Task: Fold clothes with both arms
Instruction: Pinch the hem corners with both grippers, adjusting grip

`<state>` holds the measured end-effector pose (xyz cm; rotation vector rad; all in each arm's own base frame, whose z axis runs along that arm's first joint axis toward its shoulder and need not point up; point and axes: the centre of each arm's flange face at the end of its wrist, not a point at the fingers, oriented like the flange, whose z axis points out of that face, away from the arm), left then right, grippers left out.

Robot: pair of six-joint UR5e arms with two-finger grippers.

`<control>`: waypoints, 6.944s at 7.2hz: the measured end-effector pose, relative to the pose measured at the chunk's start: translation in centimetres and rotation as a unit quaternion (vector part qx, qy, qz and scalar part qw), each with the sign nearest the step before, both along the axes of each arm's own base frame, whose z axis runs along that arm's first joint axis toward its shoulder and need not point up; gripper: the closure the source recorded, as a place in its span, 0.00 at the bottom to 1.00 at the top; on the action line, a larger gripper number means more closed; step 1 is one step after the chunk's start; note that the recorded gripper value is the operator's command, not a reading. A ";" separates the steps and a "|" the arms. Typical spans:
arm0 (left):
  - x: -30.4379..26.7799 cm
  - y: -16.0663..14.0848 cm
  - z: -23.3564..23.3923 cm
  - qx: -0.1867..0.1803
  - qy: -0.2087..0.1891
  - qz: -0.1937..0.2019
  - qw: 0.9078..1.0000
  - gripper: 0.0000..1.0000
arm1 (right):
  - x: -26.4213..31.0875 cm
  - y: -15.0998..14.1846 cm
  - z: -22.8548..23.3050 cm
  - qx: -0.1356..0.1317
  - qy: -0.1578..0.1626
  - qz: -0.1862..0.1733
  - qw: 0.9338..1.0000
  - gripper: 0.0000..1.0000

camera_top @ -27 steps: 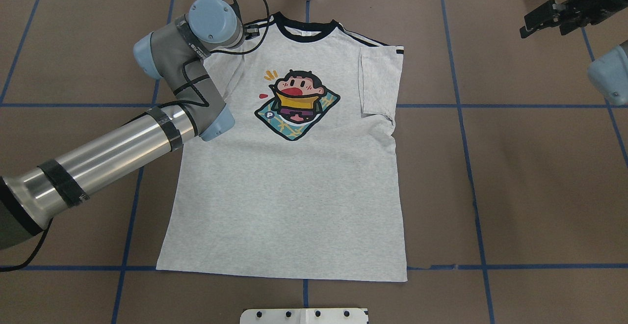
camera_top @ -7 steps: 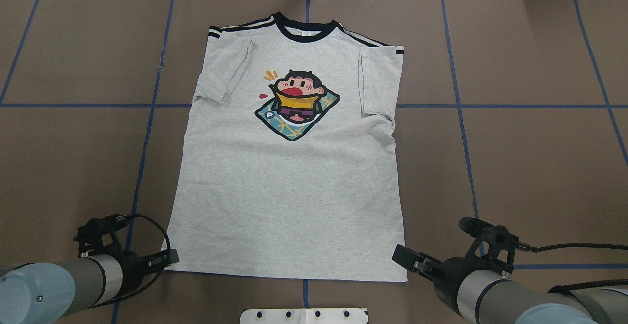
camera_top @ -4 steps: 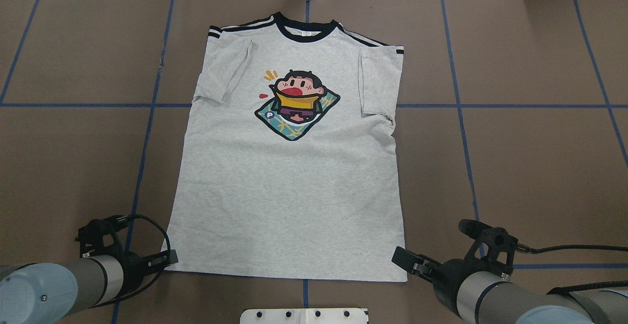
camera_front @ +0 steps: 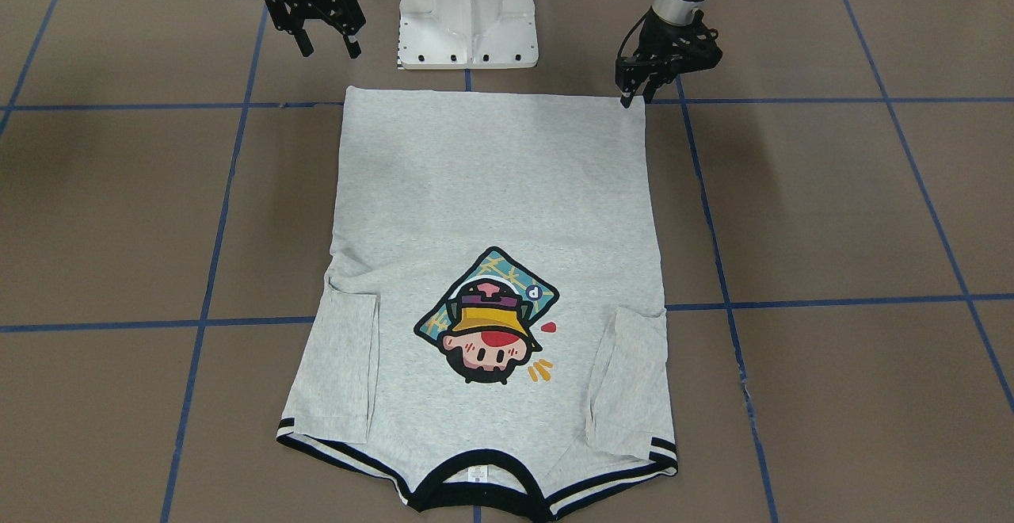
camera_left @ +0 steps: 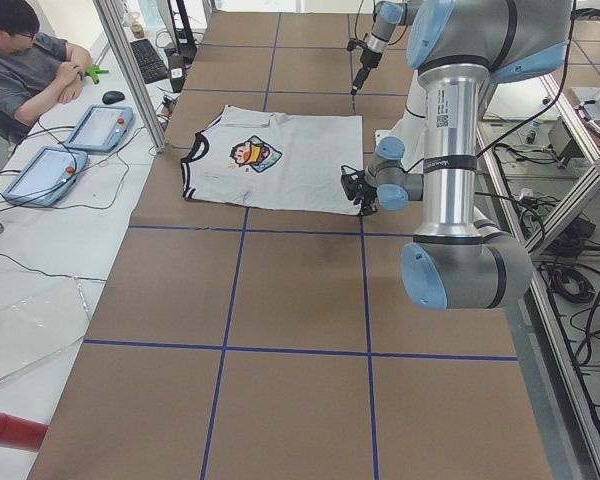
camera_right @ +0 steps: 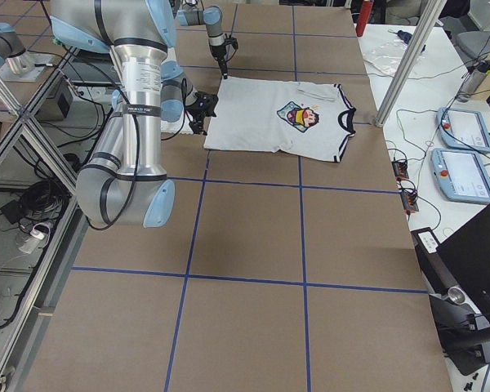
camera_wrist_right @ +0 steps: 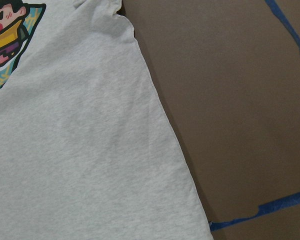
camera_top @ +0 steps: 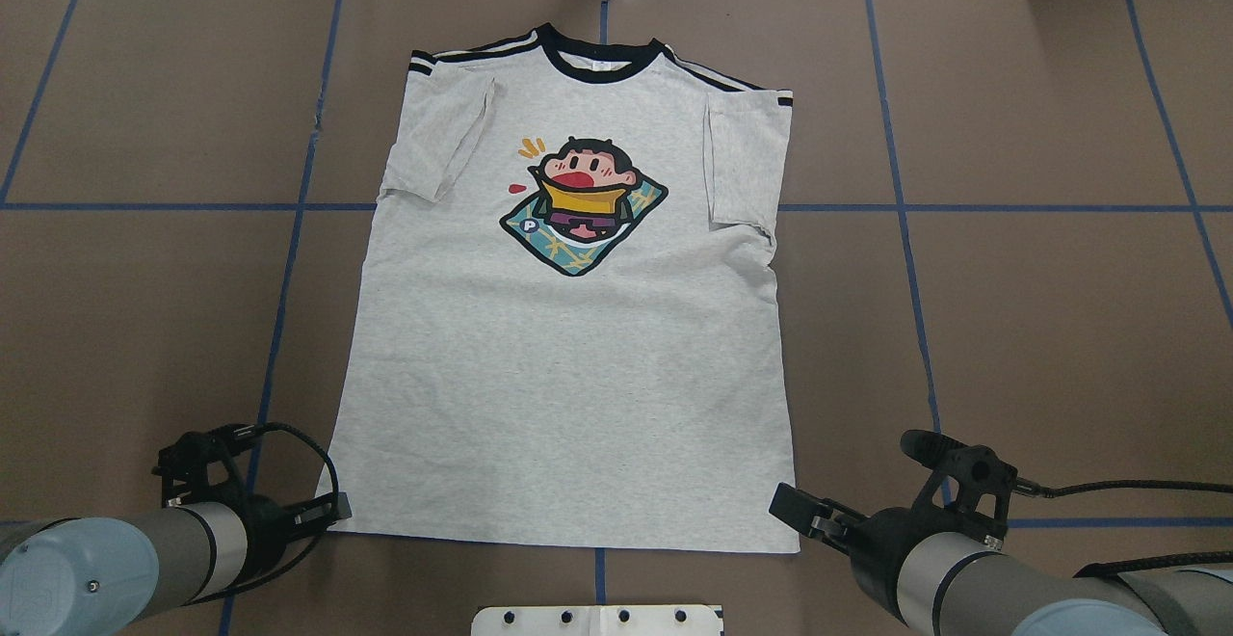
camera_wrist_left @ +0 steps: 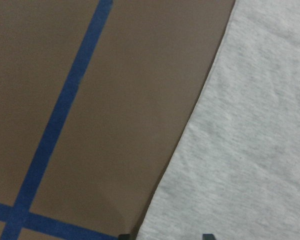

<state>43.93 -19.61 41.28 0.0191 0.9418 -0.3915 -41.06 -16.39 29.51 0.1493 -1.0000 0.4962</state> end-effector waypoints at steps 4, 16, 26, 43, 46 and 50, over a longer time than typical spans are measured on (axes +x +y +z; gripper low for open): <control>0.1 0.0 0.2 -0.001 -0.002 0.001 1.000 1.00 | 0.0 0.1 0.1 0.000 0.001 -0.001 1.000 0.03; -2.6 -0.4 -5.8 0.007 0.059 -0.005 0.998 1.00 | -8.2 3.8 3.9 -0.079 0.035 0.055 0.995 0.15; -2.4 -0.3 -5.7 0.006 0.059 -0.005 0.998 1.00 | -11.2 1.6 5.0 -0.063 0.050 0.088 0.993 0.48; -1.9 -0.3 -6.3 0.007 0.067 -0.005 0.998 1.00 | -10.7 4.0 4.3 -0.040 0.068 0.082 0.994 0.61; -1.9 -0.3 -6.3 0.007 0.067 -0.005 0.998 1.00 | -10.9 4.2 4.6 -0.039 0.072 0.080 0.993 0.64; -1.9 -0.2 -6.3 0.007 0.067 -0.004 0.998 1.00 | -11.1 4.3 5.0 -0.038 0.078 0.080 0.993 1.00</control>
